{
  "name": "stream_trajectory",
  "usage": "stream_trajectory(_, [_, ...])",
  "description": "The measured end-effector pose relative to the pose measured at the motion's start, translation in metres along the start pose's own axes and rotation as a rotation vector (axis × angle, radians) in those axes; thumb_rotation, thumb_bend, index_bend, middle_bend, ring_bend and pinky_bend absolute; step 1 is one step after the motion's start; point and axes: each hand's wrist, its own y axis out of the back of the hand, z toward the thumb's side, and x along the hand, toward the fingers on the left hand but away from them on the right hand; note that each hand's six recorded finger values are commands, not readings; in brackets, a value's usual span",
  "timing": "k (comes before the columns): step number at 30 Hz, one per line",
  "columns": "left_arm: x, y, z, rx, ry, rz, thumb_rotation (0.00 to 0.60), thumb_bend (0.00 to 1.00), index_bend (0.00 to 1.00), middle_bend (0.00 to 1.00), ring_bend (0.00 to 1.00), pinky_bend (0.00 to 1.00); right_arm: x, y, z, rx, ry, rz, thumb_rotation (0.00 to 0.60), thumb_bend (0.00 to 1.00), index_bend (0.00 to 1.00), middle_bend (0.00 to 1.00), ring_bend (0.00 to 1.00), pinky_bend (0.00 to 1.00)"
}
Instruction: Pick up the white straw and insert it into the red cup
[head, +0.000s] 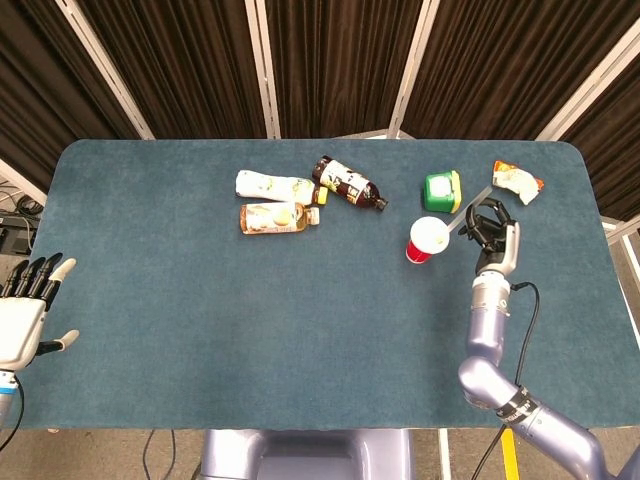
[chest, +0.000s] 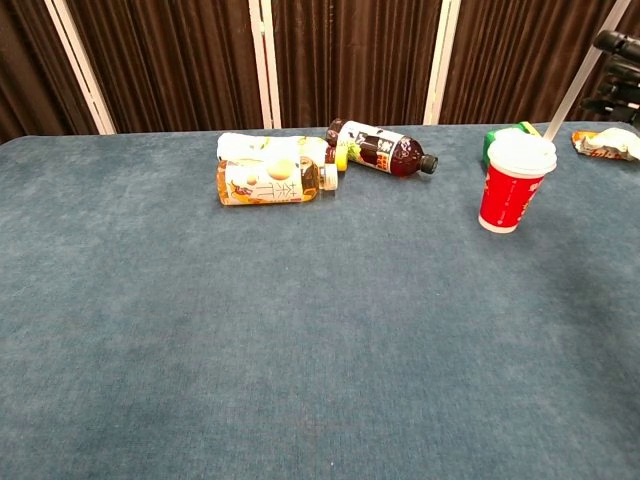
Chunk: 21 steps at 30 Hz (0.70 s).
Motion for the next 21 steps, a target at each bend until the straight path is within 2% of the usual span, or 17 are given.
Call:
stream_trajectory(7, [0.000,0.000,0.000,0.000,0.000,0.000,0.600,0.05,0.00,0.00,0.00,0.00,0.001,0.000,-0.007,0.008,-0.012,0.005,0.600,0.38,0.60,1.00,0.82,0.63])
stream_trajectory(12, [0.000,0.000,0.000,0.000,0.000,0.000,0.600,0.05,0.00,0.00,0.00,0.00,0.003,0.000,-0.011,0.013,-0.012,0.015,0.600,0.23,0.60,1.00,0.82,0.61])
stream_trajectory(14, [0.000,0.000,0.000,0.000,0.000,0.000,0.600,0.05,0.00,0.00,0.00,0.00,0.004,0.000,-0.013,0.012,-0.016,0.023,0.600,0.20,0.59,1.00,0.82,0.61])
stream_trajectory(21, [0.000,0.000,0.000,0.000,0.000,-0.001,0.600,0.05,0.00,0.00,0.00,0.00,0.006,0.001,-0.023,0.011,-0.038,0.042,0.600,0.18,0.51,1.00,0.82,0.61])
